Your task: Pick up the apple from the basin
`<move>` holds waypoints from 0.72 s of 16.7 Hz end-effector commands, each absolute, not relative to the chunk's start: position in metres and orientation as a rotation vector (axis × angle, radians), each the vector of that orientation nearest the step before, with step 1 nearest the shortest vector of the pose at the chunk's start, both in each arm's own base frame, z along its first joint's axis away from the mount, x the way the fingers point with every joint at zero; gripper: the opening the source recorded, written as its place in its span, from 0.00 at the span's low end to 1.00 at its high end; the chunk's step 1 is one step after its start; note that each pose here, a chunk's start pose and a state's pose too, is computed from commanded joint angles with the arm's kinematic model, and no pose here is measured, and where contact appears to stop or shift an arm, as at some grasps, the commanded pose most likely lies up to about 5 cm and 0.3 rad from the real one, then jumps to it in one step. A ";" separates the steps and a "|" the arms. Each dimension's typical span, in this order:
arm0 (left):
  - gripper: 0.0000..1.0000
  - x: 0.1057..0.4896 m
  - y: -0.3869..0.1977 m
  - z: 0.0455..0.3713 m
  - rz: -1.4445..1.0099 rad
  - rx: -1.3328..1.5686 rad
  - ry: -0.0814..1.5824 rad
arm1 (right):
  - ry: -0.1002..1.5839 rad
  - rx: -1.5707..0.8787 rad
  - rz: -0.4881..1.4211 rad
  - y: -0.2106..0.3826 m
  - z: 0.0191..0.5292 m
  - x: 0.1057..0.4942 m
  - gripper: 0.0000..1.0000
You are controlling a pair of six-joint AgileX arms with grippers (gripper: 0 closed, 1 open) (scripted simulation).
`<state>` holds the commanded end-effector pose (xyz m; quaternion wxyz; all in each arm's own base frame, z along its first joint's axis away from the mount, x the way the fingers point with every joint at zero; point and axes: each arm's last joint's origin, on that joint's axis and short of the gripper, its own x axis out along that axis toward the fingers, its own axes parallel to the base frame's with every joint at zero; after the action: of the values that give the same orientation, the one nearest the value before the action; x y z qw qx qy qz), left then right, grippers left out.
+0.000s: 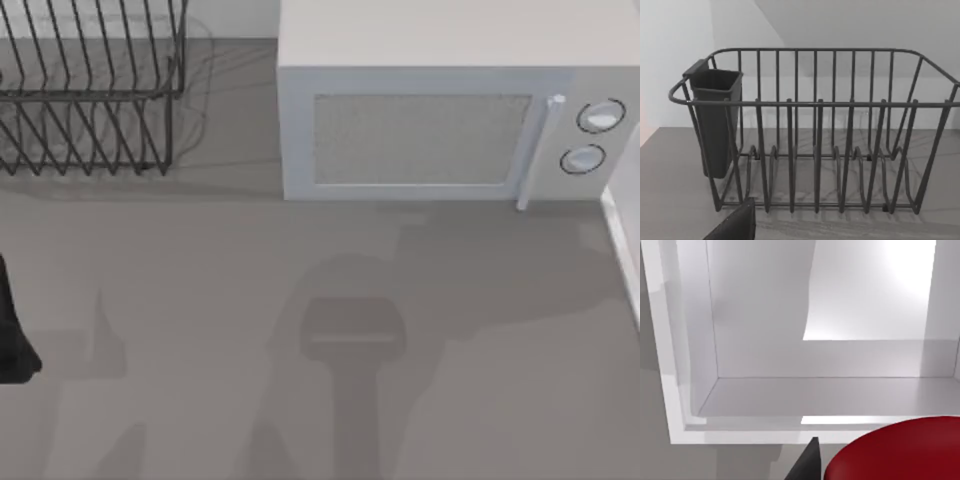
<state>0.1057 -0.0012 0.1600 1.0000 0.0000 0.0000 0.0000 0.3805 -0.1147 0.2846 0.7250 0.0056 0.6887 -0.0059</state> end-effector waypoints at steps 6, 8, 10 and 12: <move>1.00 0.106 -0.001 0.160 0.000 0.000 0.000 | 1.527 0.015 -0.010 -0.100 0.282 0.384 0.00; 1.00 0.106 -0.001 0.160 0.000 0.000 0.000 | 1.530 0.016 -0.007 -0.071 0.282 0.388 0.00; 1.00 0.106 -0.001 0.160 0.000 0.000 0.000 | 1.528 0.016 -0.003 -0.028 0.284 0.390 0.00; 1.00 0.106 -0.001 0.160 0.000 0.000 0.000 | 1.522 0.017 0.002 0.023 0.287 0.386 0.00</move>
<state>0.1057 -0.0012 0.1600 1.0000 0.0000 0.0000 0.0000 0.3855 0.0235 0.2866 0.7240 0.0079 0.6898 0.0008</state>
